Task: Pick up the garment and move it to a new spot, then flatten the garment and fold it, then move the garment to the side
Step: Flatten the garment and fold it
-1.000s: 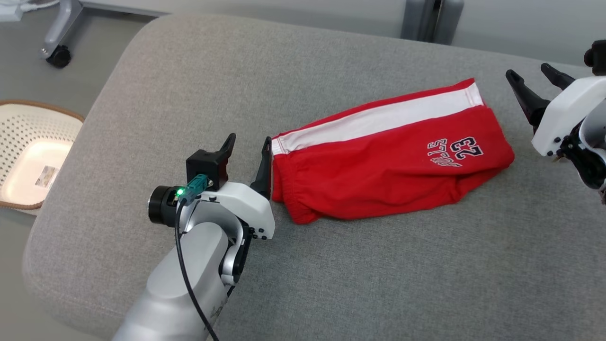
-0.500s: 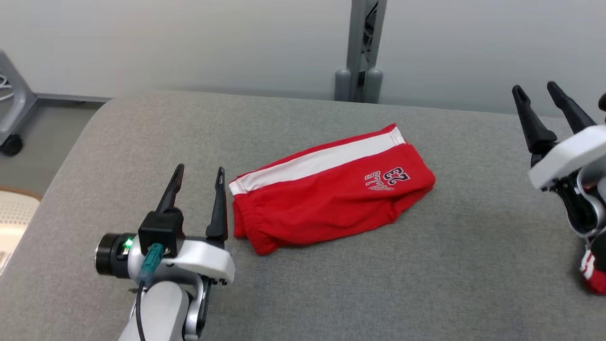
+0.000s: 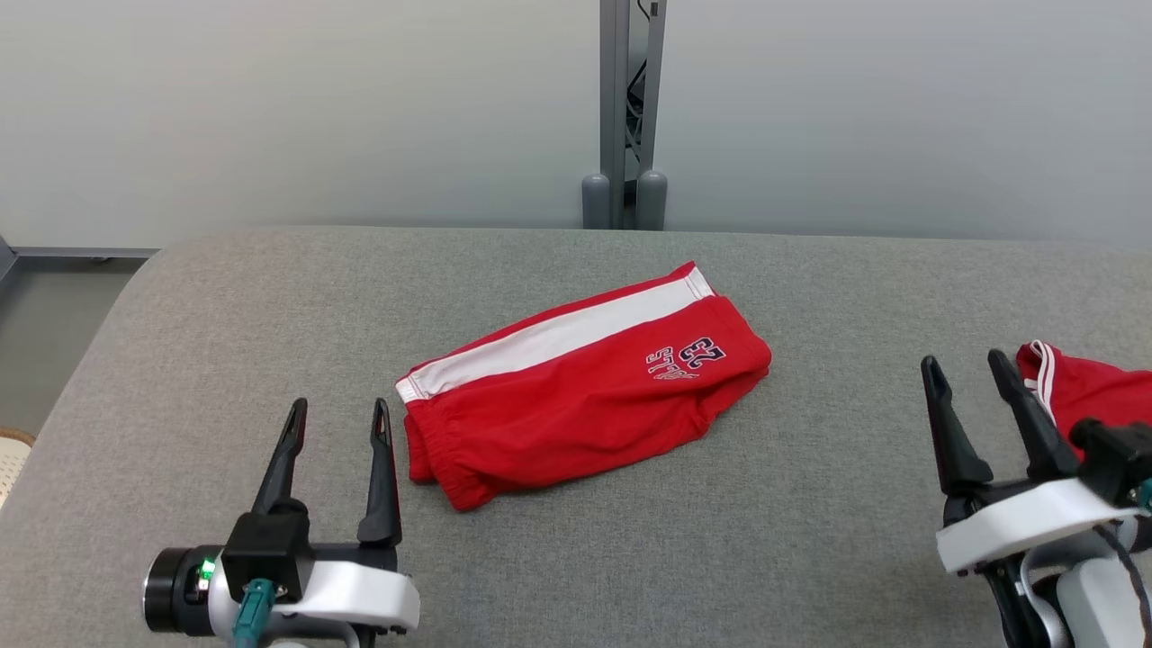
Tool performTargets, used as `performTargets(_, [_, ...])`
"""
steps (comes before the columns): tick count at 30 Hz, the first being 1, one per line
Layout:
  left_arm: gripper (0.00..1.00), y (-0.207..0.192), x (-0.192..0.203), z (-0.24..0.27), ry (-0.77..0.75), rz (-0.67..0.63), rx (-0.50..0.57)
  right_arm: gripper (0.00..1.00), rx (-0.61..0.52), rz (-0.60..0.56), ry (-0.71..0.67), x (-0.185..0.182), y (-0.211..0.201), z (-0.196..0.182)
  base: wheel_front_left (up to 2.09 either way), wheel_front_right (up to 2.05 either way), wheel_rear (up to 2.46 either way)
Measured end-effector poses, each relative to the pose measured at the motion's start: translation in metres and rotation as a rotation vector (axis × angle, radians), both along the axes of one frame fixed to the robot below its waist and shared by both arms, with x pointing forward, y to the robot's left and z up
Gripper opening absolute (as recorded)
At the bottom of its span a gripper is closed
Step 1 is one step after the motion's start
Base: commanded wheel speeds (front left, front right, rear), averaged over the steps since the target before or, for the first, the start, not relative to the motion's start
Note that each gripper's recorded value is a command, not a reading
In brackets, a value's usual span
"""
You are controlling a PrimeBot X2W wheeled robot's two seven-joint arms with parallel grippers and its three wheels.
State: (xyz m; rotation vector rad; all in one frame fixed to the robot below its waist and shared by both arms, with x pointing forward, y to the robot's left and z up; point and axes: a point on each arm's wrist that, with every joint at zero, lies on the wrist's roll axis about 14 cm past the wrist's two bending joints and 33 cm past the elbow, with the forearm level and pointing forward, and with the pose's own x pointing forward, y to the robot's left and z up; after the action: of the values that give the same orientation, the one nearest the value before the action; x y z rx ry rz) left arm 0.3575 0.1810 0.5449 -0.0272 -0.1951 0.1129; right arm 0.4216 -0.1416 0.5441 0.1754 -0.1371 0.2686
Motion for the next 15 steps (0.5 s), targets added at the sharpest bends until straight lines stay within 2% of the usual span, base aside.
performTargets(6, [1.00, -0.001, -0.015, -0.023, 0.065, -0.006, -0.003, 1.00, 0.018, -0.005, 0.073, -0.021, 0.009, -0.029, 0.00, 0.00, 0.00])
performTargets(11, [1.00, -0.003, -0.018, -0.025, 0.073, -0.009, -0.018, 1.00, 0.032, 0.000, 0.098, -0.022, 0.014, -0.036, 0.00, 0.00, 0.00])
performTargets(15, [1.00, -0.005, -0.020, -0.027, 0.078, -0.018, -0.020, 1.00, 0.071, 0.031, 0.191, -0.024, 0.028, -0.062, 0.00, 0.00, 0.00])
